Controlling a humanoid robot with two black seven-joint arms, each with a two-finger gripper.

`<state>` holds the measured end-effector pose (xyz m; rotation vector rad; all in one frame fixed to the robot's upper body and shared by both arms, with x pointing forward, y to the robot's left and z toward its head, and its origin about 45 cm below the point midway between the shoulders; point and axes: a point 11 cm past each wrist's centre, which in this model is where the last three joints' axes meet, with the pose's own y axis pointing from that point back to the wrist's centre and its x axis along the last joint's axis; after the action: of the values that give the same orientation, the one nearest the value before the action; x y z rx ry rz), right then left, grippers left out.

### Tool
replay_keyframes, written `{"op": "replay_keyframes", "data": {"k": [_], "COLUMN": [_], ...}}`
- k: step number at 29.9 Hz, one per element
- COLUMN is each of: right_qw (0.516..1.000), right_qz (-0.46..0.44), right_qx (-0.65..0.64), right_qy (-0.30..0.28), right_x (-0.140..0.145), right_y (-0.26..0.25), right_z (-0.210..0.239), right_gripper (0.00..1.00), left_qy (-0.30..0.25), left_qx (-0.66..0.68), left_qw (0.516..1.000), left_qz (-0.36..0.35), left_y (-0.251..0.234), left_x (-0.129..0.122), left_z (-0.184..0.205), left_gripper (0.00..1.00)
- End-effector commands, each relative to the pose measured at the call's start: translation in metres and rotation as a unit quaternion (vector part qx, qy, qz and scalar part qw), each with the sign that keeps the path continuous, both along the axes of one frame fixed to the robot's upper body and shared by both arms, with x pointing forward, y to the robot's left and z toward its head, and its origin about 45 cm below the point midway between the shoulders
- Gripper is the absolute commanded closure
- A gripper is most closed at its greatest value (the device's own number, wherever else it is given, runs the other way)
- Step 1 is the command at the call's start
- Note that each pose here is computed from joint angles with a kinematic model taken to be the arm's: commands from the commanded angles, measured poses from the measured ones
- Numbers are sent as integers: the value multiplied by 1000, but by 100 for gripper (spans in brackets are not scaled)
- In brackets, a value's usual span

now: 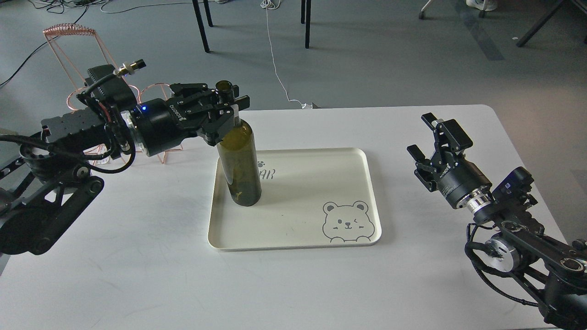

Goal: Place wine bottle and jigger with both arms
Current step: 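Close the left gripper around the bottle neck, then lift the bottle with the left gripper over the wire rack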

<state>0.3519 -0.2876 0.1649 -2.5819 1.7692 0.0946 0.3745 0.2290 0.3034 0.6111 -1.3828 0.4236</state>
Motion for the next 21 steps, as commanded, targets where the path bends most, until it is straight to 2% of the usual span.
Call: {"op": "replay_keyframes", "data": {"k": [1, 4, 7, 14, 19, 21], "right_qw": [1000, 1000, 1000, 1000, 1000, 1000], "right_qz": [-3, -5, -5, -5, -5, -5], "right_qx": [-1, -2, -2, -2, -2, -2], "right_qy": [-1, 0, 1, 1, 2, 3], "right_x": [1, 0, -1, -1, -1, -2], "right_y": [-1, -2, -2, -2, -2, -2], "right_z": [0, -1, -1, -1, -2, -3], "right_gripper": [2, 2, 2, 2, 2, 2], "left_qy": [-19, -44, -75, -67, -60, -45], "left_qx": [2, 9, 29, 38, 52, 50], "left_qw": [1000, 999, 997, 993, 988, 987], "left_qz": [-6, -8, 8, 86, 135, 143], "left_y": [-4, -4, 12, 69, 105, 111], "left_x": [5, 11, 24, 53, 65, 69], "left_z": [16, 38, 78, 137, 157, 151], "left_gripper": [91, 91, 91, 91, 91, 91]}}
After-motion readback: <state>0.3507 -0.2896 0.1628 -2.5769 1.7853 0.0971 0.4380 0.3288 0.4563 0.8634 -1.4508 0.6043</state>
